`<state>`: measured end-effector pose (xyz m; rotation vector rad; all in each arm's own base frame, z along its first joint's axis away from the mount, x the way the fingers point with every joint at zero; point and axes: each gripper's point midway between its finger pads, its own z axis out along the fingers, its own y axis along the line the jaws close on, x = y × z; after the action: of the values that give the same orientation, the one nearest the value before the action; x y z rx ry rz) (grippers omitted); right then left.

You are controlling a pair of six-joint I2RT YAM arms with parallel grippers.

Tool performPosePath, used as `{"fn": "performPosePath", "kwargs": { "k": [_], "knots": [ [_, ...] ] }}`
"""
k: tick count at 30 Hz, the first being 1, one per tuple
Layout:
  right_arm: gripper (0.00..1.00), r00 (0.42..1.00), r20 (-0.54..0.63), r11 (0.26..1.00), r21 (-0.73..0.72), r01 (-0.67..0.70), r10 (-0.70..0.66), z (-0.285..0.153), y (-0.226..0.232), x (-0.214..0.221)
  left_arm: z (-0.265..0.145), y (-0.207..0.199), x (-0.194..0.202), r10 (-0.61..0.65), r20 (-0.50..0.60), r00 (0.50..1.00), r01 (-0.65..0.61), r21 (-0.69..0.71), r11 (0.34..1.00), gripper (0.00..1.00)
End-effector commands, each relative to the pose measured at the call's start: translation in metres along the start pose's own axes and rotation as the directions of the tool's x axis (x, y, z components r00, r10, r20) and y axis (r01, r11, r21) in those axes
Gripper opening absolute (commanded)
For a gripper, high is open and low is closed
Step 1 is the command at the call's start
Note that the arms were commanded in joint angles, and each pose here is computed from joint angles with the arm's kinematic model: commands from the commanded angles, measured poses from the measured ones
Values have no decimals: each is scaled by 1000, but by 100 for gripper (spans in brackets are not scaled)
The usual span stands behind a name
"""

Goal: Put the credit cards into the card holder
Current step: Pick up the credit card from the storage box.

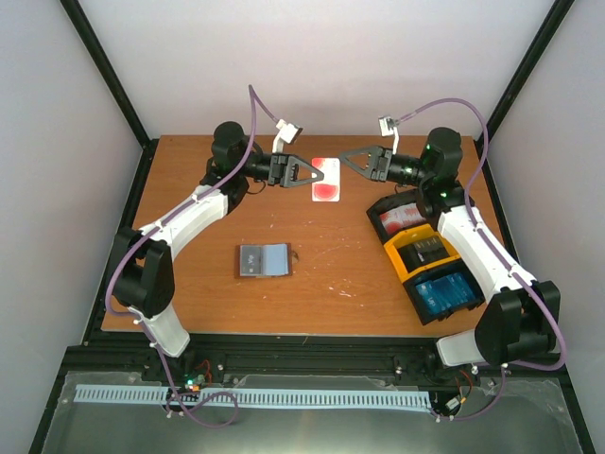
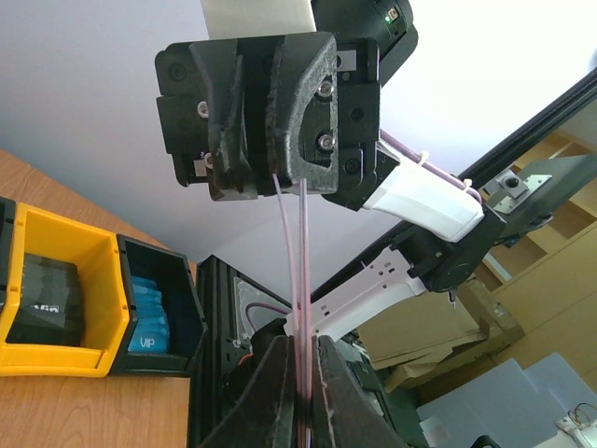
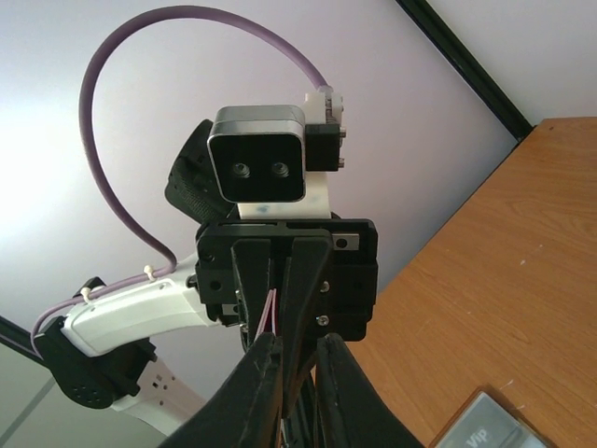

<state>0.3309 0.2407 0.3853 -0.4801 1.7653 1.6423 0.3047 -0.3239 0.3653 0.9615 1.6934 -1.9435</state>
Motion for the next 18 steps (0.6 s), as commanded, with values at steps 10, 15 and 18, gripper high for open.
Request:
{"fn": "performPosePath", "kwargs": {
  "k": [10,15,18],
  "knots": [
    [11,991,-135,997,77,-3,13,5,-25,38,-3,-34,-20,123,47,991,-123,7,992,1],
    [14,984,-178,1000,-3,4,-4,9,-7,43,-2,-26,-27,79,68,995,-78,-11,997,1],
    [14,982,-190,999,-30,-15,9,14,-1,45,-2,-20,-29,50,77,996,-49,-19,999,1]
  ]
}}
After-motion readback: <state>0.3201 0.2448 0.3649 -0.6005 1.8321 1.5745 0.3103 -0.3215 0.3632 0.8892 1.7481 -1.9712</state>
